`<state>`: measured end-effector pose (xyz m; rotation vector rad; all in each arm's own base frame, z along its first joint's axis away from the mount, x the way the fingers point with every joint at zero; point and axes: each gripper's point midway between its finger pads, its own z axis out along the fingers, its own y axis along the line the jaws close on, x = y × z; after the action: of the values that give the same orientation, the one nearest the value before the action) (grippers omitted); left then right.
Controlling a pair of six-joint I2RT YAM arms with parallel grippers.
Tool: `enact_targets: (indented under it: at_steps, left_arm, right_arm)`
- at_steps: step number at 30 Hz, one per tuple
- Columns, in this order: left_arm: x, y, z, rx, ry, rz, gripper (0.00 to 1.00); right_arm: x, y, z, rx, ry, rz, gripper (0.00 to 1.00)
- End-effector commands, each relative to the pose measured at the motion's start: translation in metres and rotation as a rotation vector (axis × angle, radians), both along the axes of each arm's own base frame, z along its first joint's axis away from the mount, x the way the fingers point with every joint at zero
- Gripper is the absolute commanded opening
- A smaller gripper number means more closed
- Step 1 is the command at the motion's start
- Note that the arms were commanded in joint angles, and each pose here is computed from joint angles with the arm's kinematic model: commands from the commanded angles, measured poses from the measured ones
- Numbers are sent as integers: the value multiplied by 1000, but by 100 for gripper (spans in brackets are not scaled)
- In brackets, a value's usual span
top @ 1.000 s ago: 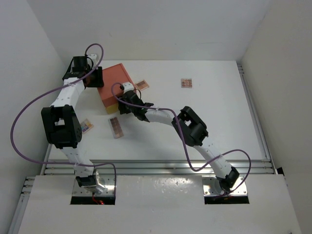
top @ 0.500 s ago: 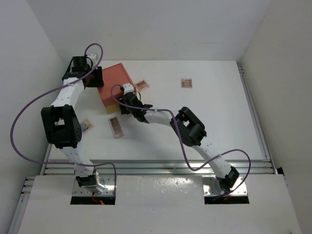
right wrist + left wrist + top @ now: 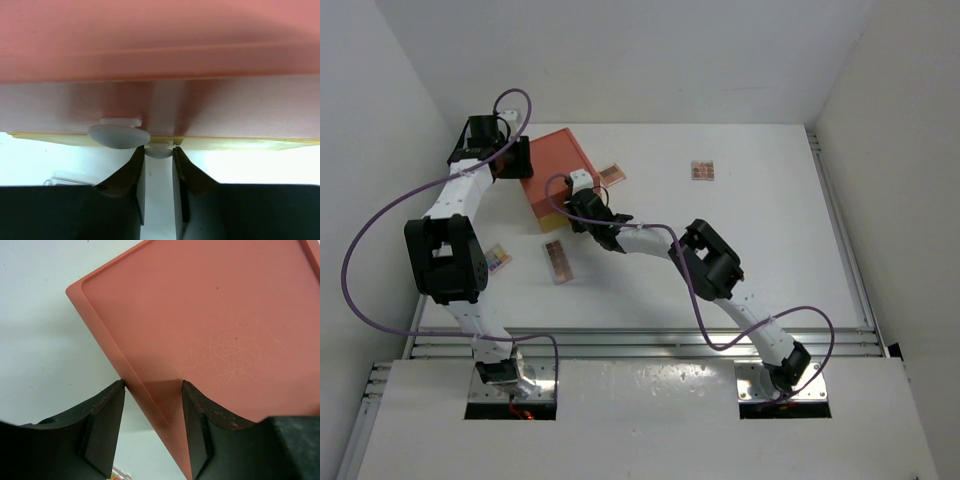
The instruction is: Organize the makeup
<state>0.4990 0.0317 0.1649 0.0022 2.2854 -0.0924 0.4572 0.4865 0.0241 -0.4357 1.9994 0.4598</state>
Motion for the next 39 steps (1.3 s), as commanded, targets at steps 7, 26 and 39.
enact_targets:
  at_steps: [7, 26, 39]
  left_arm:
    - [-11, 5, -23, -15, 90, 11, 54]
    - [-7, 7, -16, -7, 73, 18, 54]
    - [-5, 7, -8, -4, 55, 18, 54]
  right_arm:
    - [7, 1, 40, 49, -113, 1, 0]
    - [-88, -66, 28, -36, -62, 101, 0]
    - [-112, -81, 33, -30, -24, 106, 0]
